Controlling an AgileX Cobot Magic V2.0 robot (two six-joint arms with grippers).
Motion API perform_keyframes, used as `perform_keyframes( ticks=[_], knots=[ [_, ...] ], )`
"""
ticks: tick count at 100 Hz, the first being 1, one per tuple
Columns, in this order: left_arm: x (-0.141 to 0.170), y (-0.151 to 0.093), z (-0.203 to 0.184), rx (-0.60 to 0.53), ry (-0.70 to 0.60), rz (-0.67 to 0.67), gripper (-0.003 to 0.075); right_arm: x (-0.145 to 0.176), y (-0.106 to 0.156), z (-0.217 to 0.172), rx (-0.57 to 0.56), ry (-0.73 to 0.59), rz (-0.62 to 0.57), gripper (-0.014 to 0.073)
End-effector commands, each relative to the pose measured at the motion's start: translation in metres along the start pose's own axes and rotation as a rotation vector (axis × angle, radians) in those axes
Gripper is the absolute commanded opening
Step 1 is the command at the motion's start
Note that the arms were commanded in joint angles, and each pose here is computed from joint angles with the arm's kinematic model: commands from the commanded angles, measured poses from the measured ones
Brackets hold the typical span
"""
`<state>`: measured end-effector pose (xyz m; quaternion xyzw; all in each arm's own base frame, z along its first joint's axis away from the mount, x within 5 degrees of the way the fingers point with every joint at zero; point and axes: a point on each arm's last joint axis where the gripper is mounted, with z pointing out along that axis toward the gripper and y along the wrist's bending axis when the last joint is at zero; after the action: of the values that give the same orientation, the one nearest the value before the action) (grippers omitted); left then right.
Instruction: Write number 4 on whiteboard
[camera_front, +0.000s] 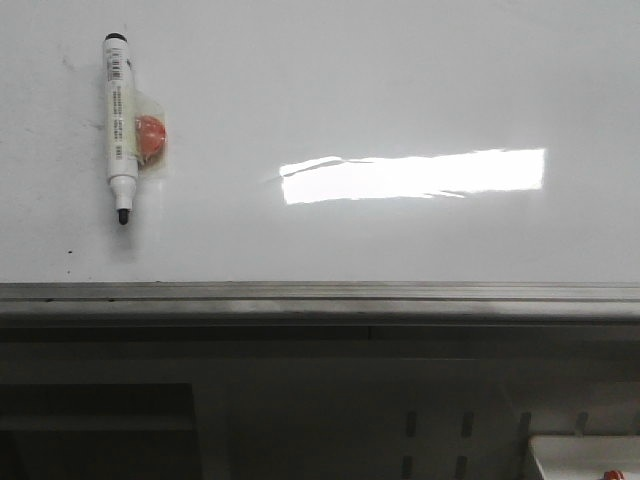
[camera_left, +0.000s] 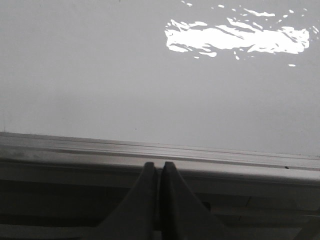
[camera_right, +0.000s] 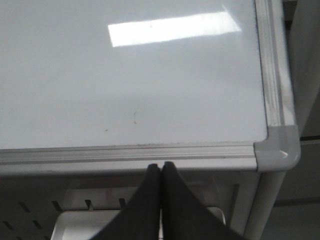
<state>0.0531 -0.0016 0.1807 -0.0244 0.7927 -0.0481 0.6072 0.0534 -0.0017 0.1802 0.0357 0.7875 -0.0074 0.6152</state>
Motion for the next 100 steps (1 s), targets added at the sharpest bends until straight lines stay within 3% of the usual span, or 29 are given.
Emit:
perform_keyframes(
  ticks=[1, 100],
  knots=[
    [0.007, 0.0003, 0.0021, 0.007, -0.024, -0.012, -0.002, 0.0053, -0.001, 0.0014, 0.011, -0.01, -0.01, -0.0064],
    [0.006, 0.0007, 0.0021, 0.003, -0.035, 0.007, -0.002, 0.0042, -0.001, 0.0014, 0.012, -0.021, -0.01, -0.0064]
  ],
)
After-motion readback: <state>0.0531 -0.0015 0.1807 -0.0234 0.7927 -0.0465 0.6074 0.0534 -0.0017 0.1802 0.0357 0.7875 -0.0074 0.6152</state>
